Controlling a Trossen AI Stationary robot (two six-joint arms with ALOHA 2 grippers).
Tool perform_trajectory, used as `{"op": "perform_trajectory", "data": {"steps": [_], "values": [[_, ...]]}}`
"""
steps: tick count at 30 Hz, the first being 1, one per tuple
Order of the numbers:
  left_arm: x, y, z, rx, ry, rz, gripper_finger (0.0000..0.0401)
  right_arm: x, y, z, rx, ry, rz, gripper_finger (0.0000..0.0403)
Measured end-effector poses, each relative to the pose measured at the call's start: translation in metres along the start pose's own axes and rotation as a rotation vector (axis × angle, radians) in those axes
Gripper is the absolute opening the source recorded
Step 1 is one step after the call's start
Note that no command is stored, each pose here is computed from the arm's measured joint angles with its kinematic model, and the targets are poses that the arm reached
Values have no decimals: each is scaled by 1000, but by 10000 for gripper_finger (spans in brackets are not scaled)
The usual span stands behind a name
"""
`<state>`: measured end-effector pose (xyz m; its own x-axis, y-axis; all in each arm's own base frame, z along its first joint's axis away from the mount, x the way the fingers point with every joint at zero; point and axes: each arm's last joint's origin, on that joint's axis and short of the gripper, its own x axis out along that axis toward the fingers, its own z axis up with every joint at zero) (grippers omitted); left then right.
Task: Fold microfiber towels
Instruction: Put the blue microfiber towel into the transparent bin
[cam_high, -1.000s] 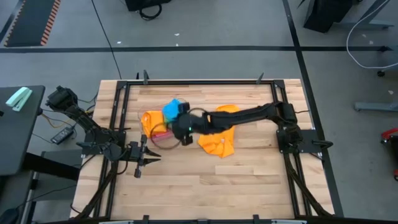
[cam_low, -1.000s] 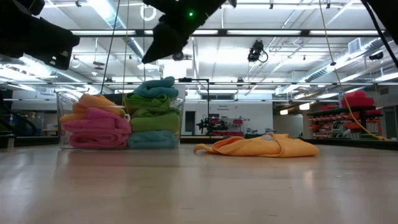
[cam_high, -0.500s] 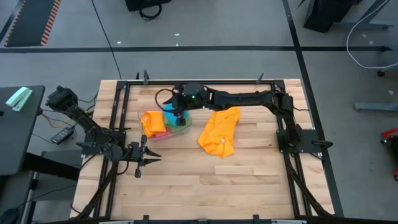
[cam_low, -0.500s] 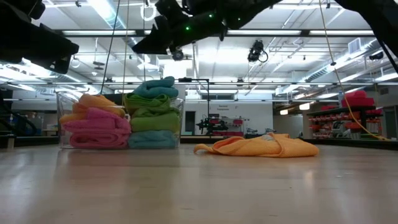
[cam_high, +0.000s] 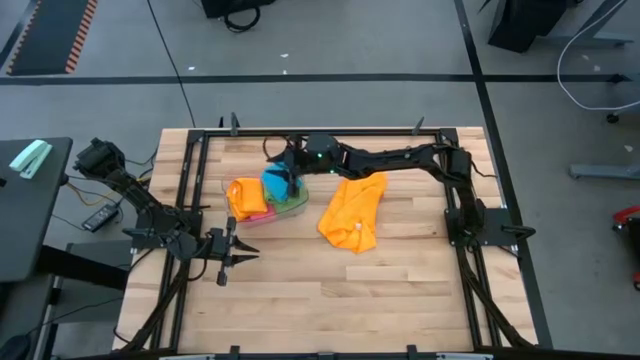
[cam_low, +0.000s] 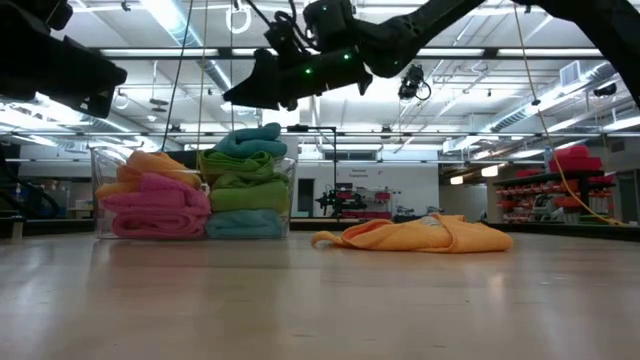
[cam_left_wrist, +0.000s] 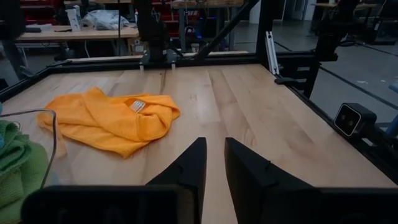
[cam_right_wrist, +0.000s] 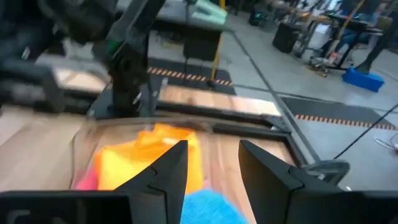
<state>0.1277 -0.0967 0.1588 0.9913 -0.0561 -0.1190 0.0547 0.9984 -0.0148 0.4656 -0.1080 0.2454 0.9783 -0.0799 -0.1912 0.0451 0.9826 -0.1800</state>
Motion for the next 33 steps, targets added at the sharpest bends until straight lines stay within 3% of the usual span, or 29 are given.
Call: {"op": "perform_trajectory", "data": {"steps": [6,14,33], "values": [[0,0,1,-6,-7,-1,62,15,8,-21,43,59,-37,151],[0,0,0,-5,2,0,55,23,15,-57,165,252,-41,151],[0,0,1,-14,-12,-1,54,19,23,-69,227,412,-55,114]]}}
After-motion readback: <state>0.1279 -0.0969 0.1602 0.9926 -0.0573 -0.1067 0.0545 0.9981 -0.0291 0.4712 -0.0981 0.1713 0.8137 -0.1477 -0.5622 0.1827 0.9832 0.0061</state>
